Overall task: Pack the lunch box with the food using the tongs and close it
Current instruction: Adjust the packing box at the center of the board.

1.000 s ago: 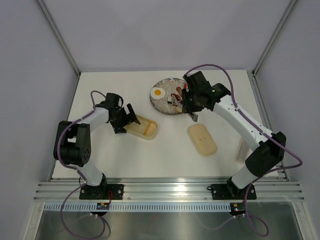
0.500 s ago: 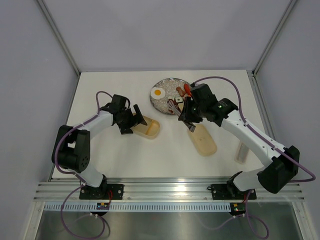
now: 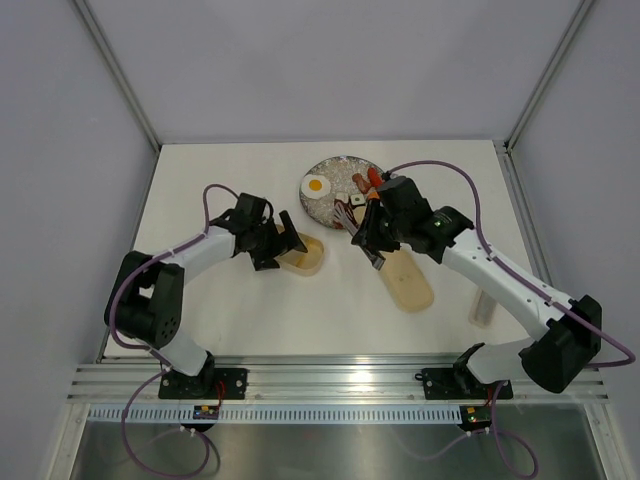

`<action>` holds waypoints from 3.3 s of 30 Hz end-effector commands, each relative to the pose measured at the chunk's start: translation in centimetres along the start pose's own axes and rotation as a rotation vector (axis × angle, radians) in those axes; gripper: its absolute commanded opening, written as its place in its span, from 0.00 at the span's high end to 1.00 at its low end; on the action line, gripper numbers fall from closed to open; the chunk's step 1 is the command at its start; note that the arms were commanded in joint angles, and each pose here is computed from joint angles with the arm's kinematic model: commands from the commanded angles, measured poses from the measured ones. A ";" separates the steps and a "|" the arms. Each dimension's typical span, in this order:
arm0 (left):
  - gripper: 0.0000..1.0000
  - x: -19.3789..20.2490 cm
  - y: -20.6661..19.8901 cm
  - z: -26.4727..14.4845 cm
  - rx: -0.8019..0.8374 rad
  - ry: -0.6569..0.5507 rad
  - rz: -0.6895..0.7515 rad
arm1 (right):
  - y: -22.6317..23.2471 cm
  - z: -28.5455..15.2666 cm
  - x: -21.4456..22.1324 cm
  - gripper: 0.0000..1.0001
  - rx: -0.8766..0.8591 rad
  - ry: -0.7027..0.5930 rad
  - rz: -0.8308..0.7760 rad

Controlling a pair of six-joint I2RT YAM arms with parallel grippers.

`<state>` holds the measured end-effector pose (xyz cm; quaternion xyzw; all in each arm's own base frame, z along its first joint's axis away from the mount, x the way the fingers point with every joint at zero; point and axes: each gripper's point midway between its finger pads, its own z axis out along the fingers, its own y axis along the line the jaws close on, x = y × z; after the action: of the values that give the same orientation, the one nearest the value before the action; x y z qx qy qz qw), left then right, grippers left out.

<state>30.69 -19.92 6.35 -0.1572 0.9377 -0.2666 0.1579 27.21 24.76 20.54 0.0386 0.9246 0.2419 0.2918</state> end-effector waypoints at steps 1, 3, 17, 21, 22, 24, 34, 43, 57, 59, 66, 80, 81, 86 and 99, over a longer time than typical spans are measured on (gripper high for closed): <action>0.01 -0.2 -3.6 -0.2 0.114 -0.032 0.025 | 1.2 -2.0 -2.4 0.77 -0.029 -0.112 -0.003; 0.01 0.0 -4.7 0.0 0.132 -0.027 0.034 | 0.9 -2.2 -2.3 0.77 -0.020 -0.114 -0.004; 0.01 1.3 -10.0 0.5 0.211 -0.018 0.102 | 0.2 -2.0 -1.5 0.75 -0.011 -0.098 0.015; 0.01 -0.4 -11.4 -3.3 0.237 -0.093 0.158 | 0.7 -1.4 -0.8 0.76 -0.040 -0.068 0.032; 0.01 -0.6 -11.7 -4.9 0.247 -0.110 0.168 | 0.7 -1.1 -0.4 0.75 -0.044 -0.056 0.038; 0.01 -1.8 -11.7 -6.6 0.251 -0.151 0.174 | 1.2 -0.6 -0.2 0.75 -0.065 -0.042 0.038; 0.01 -4.9 -6.7 -11.5 0.176 -0.266 0.074 | 3.6 1.9 1.8 0.75 -0.087 0.013 0.035; 0.01 -5.4 -5.1 -11.7 0.155 -0.268 0.046 | 3.9 3.7 3.3 0.73 -0.098 0.068 0.082; 0.01 -4.9 -4.5 -11.0 0.146 -0.251 0.043 | 2.6 4.6 4.7 0.69 -0.058 0.092 0.111; 0.01 -4.9 -4.5 -11.0 0.149 -0.248 0.043 | 2.6 4.4 4.7 0.68 -0.060 0.090 0.111; 0.01 -5.2 -5.2 -11.2 0.168 -0.251 0.040 | 2.5 4.3 4.9 0.55 -0.056 0.094 0.107; 0.01 -4.9 -5.1 -10.8 0.178 -0.237 0.030 | 2.7 3.7 4.5 0.49 -0.060 0.079 0.094; 0.01 -4.9 -5.1 -10.7 0.176 -0.236 0.031 | 2.8 3.5 4.4 0.49 -0.063 0.076 0.089; 0.01 -4.9 -5.0 -10.7 0.173 -0.235 0.032 | 3.5 2.5 3.3 0.50 -0.077 0.053 0.065; 0.01 -4.8 -4.7 -10.5 0.157 -0.231 0.038 | 2.2 -0.2 -2.1 0.80 0.074 -0.119 -0.099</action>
<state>31.62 -16.89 17.78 -0.1653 0.8977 -0.3056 0.2709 27.66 27.41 20.42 0.0305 0.9239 0.2216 0.3106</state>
